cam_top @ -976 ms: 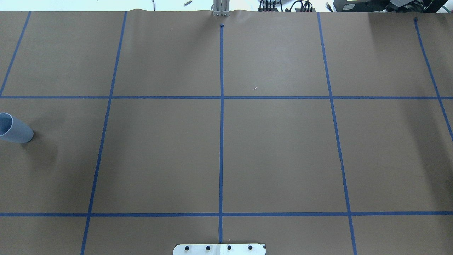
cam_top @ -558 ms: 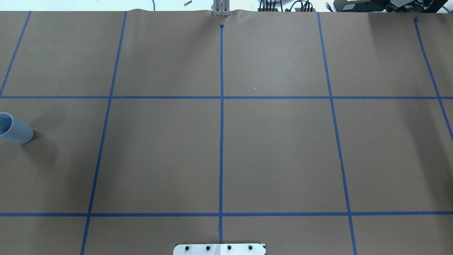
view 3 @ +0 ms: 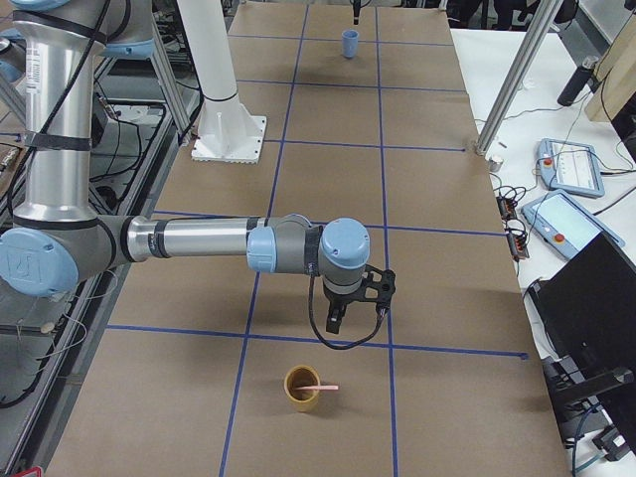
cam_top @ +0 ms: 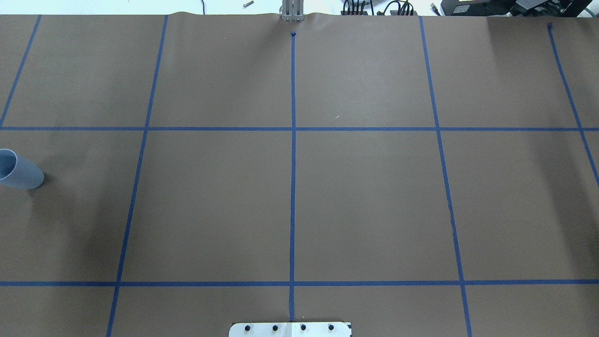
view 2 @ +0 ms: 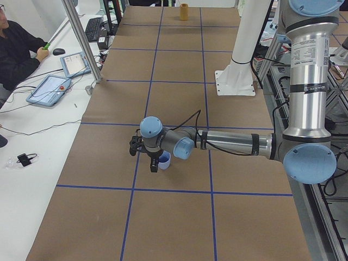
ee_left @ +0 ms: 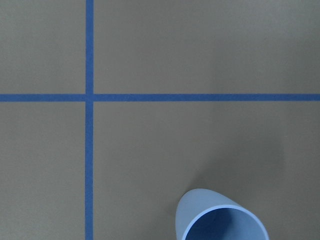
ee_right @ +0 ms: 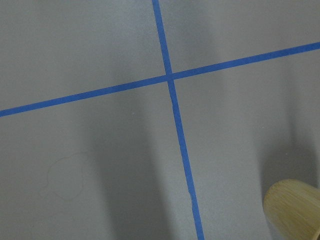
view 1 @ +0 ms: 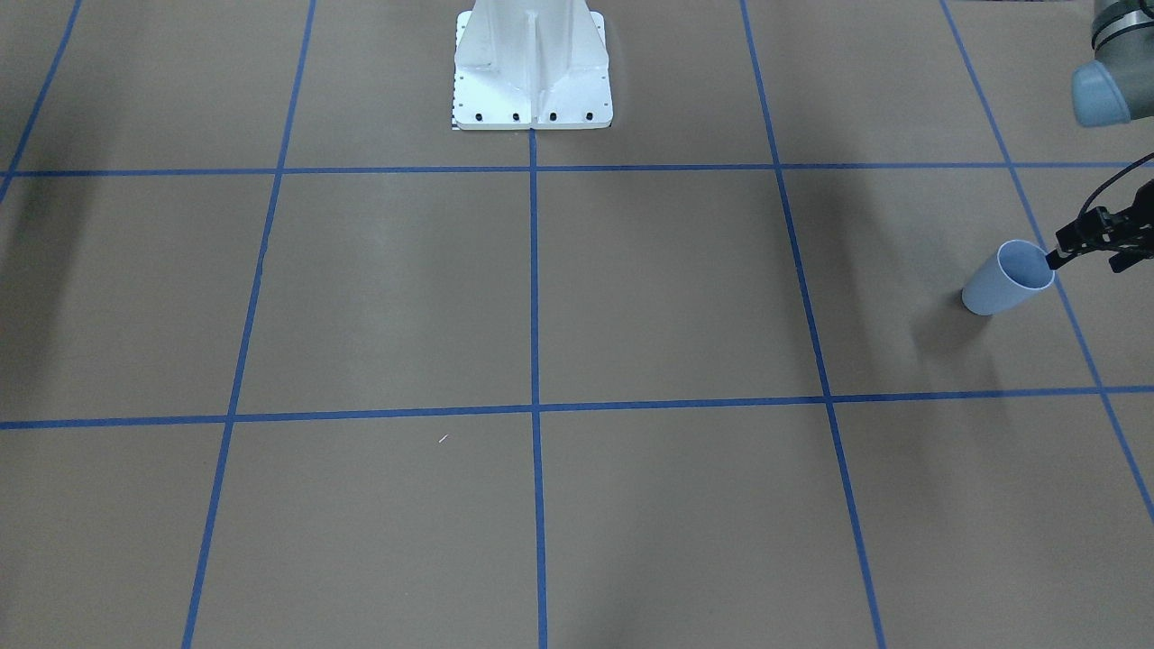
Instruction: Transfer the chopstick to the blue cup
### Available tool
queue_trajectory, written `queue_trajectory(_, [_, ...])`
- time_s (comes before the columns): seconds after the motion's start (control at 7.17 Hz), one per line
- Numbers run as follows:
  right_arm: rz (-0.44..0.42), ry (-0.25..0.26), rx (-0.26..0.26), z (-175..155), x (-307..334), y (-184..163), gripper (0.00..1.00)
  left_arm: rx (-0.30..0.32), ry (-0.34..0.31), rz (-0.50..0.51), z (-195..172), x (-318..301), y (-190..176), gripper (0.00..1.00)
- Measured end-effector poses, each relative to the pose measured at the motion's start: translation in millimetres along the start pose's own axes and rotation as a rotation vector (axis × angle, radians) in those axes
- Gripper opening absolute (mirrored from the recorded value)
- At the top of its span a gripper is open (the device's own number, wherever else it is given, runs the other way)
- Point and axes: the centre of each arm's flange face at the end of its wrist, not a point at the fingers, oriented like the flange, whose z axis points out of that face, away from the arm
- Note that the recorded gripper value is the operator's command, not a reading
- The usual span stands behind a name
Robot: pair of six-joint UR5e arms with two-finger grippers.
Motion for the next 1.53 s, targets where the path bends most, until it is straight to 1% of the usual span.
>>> queue_trajectory(0.42, [0.000, 0.000, -0.001, 1, 1, 1, 1.00, -0.043, 0.000, 0.024, 24, 8, 3, 0.97])
queue_trajectory(0.56, [-0.001, 0.000, -0.001, 1, 1, 1, 1.00, -0.056, -0.002, 0.026, 32, 8, 3, 0.76])
queue_trajectory(0.7, [-0.001, -0.001, -0.001, 1, 1, 1, 1.00, -0.072, -0.004, 0.029, 41, 9, 0, 0.36])
queue_trajectory(0.84, [-0.001, -0.001, -0.001, 1, 1, 1, 1.00, -0.083, -0.006, 0.030, 48, 10, -2, 0.00])
queue_trajectory(1.12, [-0.003, -0.002, 0.003, -1, -1, 1, 1.00, -0.089, -0.005, 0.030, 51, 11, -4, 0.00])
queue_trajectory(1.25, [-0.010, -0.003, 0.008, -4, -4, 0, 1.00, -0.086, 0.009, 0.033, 46, 18, -5, 0.00])
queue_trajectory(1.39, [-0.016, -0.006, 0.013, -6, -8, -2, 1.00, -0.085, 0.034, 0.026, 31, 32, -10, 0.00])
queue_trajectory(1.53, [-0.016, -0.011, 0.014, -8, -9, -2, 1.00, -0.086, 0.053, 0.005, 9, 53, -23, 0.00])
